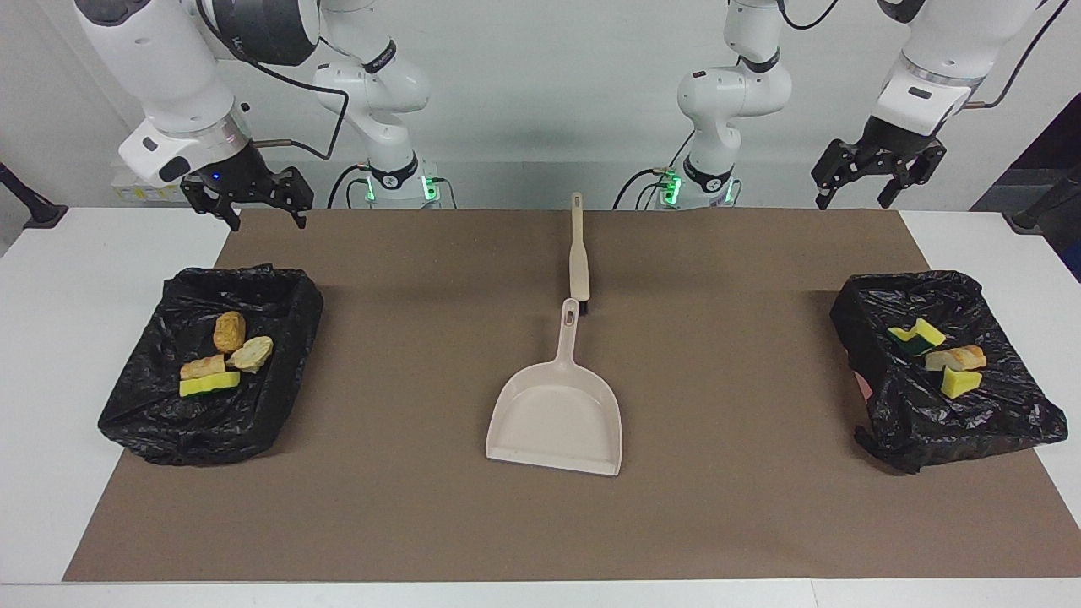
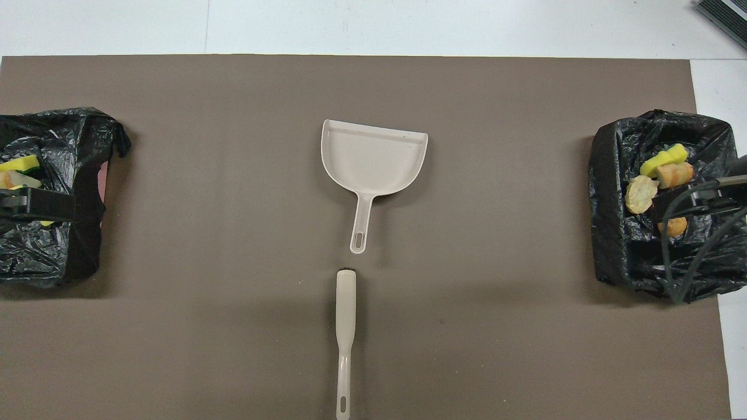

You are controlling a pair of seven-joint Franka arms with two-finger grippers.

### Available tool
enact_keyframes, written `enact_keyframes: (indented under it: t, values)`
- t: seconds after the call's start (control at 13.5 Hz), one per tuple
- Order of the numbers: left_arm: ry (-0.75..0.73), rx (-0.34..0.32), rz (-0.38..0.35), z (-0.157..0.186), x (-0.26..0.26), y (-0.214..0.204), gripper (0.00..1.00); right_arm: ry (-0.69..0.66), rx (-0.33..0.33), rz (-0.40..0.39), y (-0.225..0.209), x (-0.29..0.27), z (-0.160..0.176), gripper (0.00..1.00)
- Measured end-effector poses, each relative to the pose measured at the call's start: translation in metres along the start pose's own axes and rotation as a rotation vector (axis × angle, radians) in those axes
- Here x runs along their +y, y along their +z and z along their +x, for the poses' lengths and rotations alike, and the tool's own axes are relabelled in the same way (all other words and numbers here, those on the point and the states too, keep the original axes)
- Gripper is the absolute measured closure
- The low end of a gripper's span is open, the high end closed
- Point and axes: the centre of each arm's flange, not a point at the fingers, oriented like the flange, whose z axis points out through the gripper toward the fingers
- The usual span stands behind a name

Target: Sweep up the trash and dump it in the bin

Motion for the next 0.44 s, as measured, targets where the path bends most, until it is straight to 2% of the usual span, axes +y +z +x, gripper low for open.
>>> enact_keyframes:
  t: [0.44]
  values:
    - [-0.018,-0.002,-0.001,0.0000,-0.0094,0.0000,0.00,0.000,0.000,0.000,0.0000,0.0000,0.0000,0.00]
